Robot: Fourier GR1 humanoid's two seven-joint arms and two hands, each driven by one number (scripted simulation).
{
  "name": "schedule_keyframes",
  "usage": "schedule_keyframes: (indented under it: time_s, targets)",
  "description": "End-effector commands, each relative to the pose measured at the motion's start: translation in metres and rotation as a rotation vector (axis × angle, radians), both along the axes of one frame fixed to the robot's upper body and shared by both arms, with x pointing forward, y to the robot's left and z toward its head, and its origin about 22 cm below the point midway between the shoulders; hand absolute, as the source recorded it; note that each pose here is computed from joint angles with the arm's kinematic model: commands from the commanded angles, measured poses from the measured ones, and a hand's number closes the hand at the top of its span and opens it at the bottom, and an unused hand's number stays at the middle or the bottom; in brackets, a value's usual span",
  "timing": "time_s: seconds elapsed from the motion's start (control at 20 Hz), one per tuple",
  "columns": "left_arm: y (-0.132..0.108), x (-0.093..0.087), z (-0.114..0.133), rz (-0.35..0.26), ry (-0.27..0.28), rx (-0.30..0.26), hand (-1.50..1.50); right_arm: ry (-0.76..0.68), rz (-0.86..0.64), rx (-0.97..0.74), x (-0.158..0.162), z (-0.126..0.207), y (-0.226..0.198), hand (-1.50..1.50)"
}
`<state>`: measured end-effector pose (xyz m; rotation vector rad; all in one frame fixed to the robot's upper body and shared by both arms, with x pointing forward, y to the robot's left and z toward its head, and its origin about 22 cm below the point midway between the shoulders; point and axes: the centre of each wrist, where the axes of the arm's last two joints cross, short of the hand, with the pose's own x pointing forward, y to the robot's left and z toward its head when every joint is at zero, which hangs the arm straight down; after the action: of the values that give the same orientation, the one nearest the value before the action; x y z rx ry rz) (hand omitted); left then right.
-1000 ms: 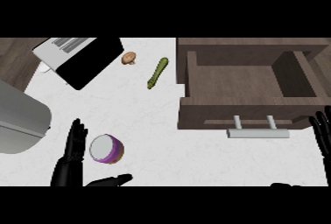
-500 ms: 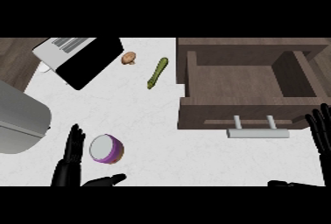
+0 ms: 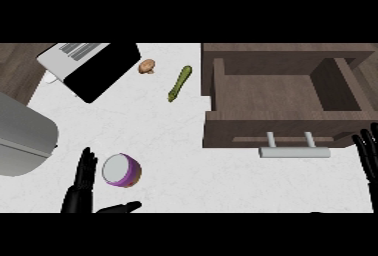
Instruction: Pick up the can, place it into the drawer and close the drawer
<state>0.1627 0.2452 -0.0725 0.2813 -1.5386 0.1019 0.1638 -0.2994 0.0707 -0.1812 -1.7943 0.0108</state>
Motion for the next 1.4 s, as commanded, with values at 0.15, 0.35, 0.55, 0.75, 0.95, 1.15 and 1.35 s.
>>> schedule_keyframes:
  time_s: [0.15,0.35,0.55,0.75,0.95,1.15,1.35]
  targets:
    - [0.025,-0.002,-0.017,0.021,0.022,-0.043,-1.5,-0.001,0.011,0.004,-0.002,0.006,0.0,-1.5]
    - [0.028,0.007,-0.025,0.03,0.032,-0.038,-1.5,0.005,0.003,-0.001,-0.005,0.005,0.018,-1.5]
    - [0.004,0.0,-0.037,0.018,0.015,-0.043,-1.5,-0.009,-0.005,-0.001,0.011,0.02,0.013,-1.5]
    - [0.004,0.016,-0.017,0.024,0.035,-0.03,-1.5,0.008,-0.01,-0.008,-0.011,0.022,0.006,-1.5]
    - [0.015,0.02,-0.026,0.021,0.038,-0.043,-1.5,-0.013,-0.006,0.009,0.002,0.027,-0.002,-1.5]
    - [0.002,0.037,-0.045,0.013,0.022,-0.042,-1.5,0.0,0.017,0.005,-0.005,0.012,0.002,-1.5]
    - [0.017,0.043,-0.041,-0.003,0.022,-0.06,-1.5,-0.026,0.014,0.008,-0.01,0.032,-0.004,-1.5]
